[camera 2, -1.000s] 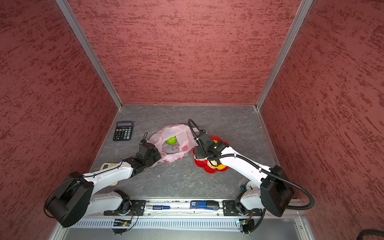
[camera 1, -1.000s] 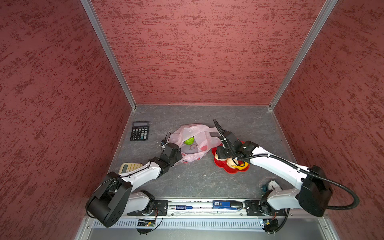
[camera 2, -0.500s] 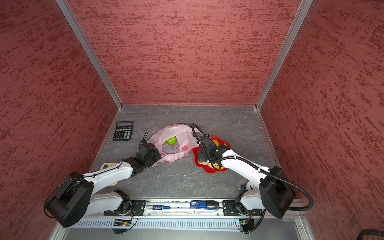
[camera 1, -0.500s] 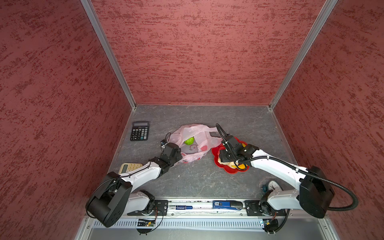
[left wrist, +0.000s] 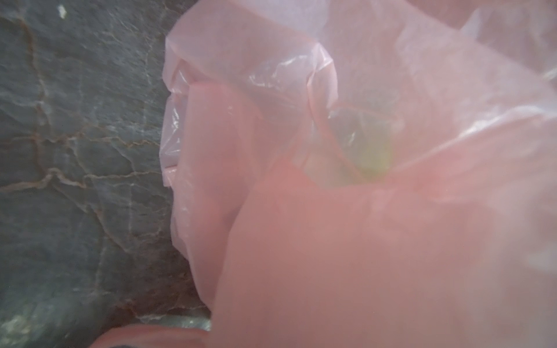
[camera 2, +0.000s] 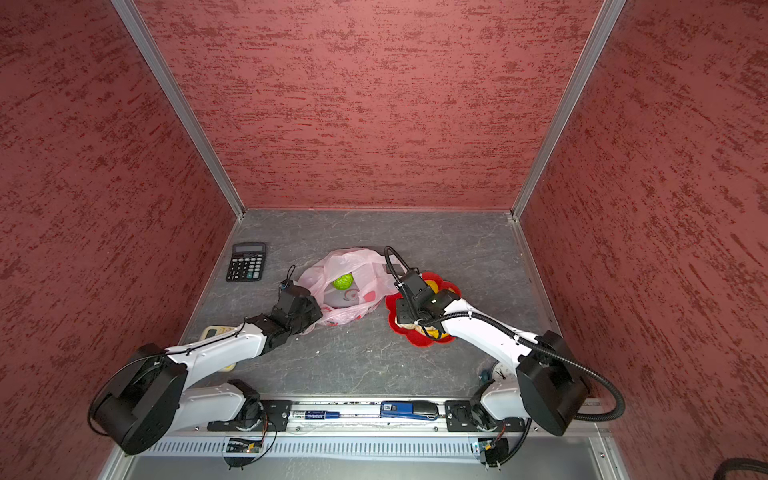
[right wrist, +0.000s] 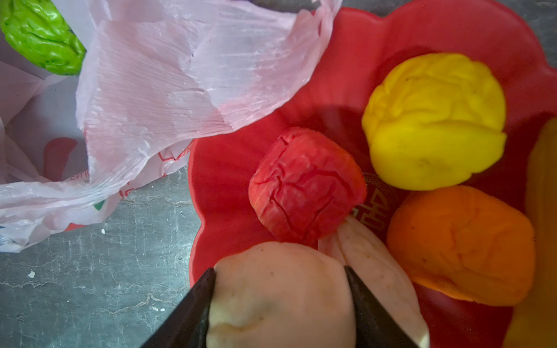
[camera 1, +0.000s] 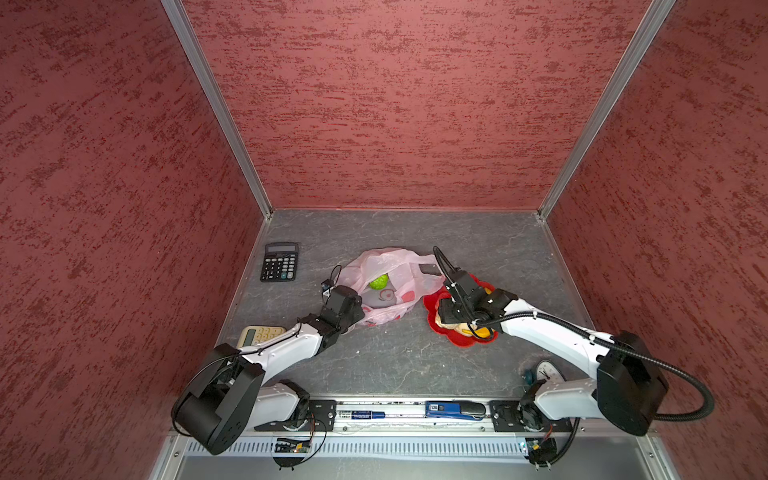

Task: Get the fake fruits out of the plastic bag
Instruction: 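Lower the pale round fruit onto the red plate and open the right gripper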

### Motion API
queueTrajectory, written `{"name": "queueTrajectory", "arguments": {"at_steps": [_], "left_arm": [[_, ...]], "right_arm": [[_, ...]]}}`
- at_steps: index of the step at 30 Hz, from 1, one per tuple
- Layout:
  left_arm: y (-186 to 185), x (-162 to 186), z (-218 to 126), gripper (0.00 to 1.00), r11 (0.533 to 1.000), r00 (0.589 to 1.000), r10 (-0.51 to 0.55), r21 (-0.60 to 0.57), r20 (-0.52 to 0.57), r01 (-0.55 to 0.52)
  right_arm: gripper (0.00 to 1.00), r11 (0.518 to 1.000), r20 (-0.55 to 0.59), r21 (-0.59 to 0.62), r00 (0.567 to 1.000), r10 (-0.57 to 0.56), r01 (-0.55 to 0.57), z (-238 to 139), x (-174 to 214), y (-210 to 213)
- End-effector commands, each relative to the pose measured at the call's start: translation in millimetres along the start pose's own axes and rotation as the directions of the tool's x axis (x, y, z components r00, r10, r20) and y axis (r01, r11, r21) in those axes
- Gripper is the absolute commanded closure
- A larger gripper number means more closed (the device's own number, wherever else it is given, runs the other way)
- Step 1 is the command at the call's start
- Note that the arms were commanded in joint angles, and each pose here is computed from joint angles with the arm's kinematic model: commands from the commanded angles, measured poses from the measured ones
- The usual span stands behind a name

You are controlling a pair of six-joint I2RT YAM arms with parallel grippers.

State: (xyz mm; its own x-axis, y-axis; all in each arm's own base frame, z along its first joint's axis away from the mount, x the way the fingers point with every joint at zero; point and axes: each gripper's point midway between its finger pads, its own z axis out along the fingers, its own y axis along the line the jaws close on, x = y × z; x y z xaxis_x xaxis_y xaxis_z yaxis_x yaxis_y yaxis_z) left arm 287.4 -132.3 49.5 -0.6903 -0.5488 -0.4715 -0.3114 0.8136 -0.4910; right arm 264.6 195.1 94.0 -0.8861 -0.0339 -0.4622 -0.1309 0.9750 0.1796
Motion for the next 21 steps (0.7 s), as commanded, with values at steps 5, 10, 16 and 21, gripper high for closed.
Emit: {"name": "queueTrajectory", "arguments": {"at_steps": [5, 10, 16, 21], "left_arm": [[-0.4, 0.3, -1.5, 0.99, 1.000, 1.000, 0.002, 0.001, 0.002, -0.002], [0.6, 0.7, -0.4, 0.99, 1.000, 1.000, 0.001, -0.003, 0.000, -0.001], [-0.7, 1.2, 0.6, 0.99, 1.000, 1.000, 0.002, 0.002, -0.002, -0.002], [-0.2, 1.6, 1.1, 0.99, 1.000, 1.000, 0.001, -0.001, -0.003, -0.001]], "right_arm": [[0.64, 1.000, -0.001, -0.004, 1.000, 0.018, -0.018, 8.1, 0.5, -0.9], [0.61, 1.000, -0.009, -0.003, 1.000, 0.018, -0.018, 10.9, 2.9, -1.1], [0.56, 1.000, -0.015, -0.005, 1.000, 0.021, -0.021, 13.1, 4.4, -0.8], [0.51, 1.000, -0.022, -0.001, 1.000, 0.019, -0.019, 14.9, 5.6, -1.0]]}}
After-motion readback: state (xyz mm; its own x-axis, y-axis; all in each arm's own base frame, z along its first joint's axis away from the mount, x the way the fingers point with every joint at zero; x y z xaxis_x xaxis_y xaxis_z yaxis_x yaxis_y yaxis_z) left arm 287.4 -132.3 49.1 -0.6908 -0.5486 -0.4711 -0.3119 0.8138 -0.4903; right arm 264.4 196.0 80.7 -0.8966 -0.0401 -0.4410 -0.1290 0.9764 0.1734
